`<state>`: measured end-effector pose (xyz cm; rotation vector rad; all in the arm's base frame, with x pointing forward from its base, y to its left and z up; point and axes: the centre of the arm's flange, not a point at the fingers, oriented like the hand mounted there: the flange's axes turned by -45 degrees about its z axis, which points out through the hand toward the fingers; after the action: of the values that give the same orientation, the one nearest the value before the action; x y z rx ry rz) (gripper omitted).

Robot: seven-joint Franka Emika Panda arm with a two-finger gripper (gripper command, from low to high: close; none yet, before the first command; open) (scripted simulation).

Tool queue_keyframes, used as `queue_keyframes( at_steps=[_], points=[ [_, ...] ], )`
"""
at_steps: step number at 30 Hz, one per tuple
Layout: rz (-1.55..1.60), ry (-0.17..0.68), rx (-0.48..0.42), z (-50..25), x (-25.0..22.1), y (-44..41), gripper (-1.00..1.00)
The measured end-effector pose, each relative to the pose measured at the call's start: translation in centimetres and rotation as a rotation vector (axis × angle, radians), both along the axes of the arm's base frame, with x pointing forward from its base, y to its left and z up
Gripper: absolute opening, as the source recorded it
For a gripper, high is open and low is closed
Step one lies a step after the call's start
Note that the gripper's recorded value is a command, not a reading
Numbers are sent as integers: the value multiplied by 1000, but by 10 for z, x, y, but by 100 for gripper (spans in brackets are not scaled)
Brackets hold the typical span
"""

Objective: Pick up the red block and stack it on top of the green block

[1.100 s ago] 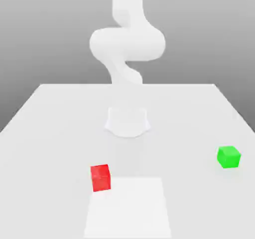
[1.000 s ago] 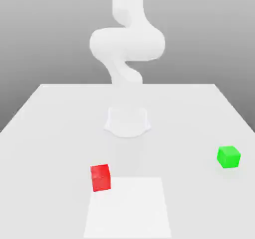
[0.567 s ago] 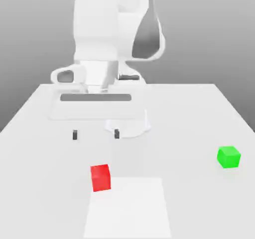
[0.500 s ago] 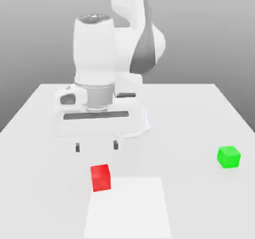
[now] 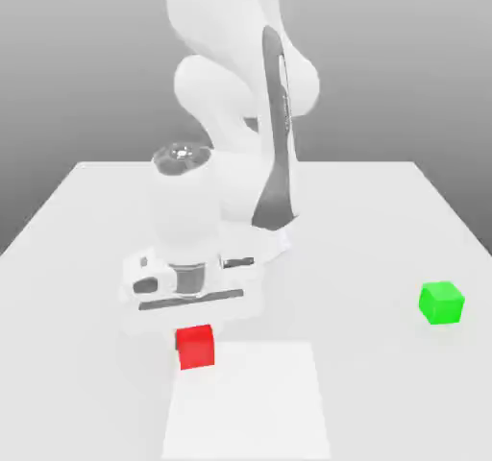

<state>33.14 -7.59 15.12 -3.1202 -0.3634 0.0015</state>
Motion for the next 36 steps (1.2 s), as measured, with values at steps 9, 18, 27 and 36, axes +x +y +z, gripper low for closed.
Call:
queue_keyframes(
  at_steps=[9,18,27,36],
  points=[
    [15,-3,-1,61,9,28,-100],
    [86,-14,-1,79,19,175,-100],
    [164,-12,3,91,-41,325,-100],
    [211,-9,-1,85,-111,405,-100]
  ],
)
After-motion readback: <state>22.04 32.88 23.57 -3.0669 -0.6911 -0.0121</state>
